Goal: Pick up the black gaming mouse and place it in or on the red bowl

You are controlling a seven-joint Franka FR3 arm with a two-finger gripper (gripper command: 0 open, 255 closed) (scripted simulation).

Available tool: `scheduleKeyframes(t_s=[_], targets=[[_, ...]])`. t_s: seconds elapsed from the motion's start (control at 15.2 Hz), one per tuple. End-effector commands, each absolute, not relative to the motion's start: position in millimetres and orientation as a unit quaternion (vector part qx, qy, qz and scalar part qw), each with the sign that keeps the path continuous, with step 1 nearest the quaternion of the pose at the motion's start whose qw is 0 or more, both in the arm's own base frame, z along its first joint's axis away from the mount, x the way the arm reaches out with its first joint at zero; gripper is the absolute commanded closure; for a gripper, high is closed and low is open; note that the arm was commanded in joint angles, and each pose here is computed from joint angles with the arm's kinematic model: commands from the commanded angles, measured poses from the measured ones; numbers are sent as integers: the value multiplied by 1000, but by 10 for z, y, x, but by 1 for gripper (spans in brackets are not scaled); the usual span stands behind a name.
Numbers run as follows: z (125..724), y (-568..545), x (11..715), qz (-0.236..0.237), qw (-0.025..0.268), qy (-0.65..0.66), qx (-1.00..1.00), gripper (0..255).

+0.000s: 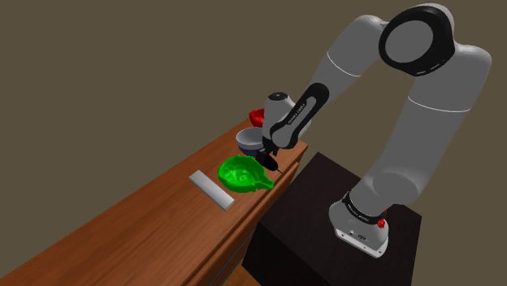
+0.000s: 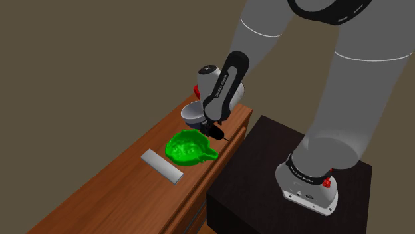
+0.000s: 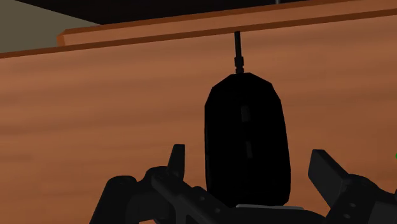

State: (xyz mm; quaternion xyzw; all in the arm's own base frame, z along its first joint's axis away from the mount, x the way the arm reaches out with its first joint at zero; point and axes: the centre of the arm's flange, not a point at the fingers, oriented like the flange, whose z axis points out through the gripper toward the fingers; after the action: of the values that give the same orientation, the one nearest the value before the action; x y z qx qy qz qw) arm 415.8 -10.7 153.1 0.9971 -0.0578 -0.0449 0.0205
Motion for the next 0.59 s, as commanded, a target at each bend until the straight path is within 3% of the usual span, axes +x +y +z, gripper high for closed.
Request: scheduleKeyframes(t_s=[0.0, 0.26, 0.33, 0.53], targets=[[1393, -92, 4118, -58, 20, -57, 996, 0], [1393, -92, 4118, -58, 20, -57, 996, 0], [1399, -94, 4145, -58, 20, -57, 996, 255], [1392, -104, 4151, -58, 21, -57, 996, 255]])
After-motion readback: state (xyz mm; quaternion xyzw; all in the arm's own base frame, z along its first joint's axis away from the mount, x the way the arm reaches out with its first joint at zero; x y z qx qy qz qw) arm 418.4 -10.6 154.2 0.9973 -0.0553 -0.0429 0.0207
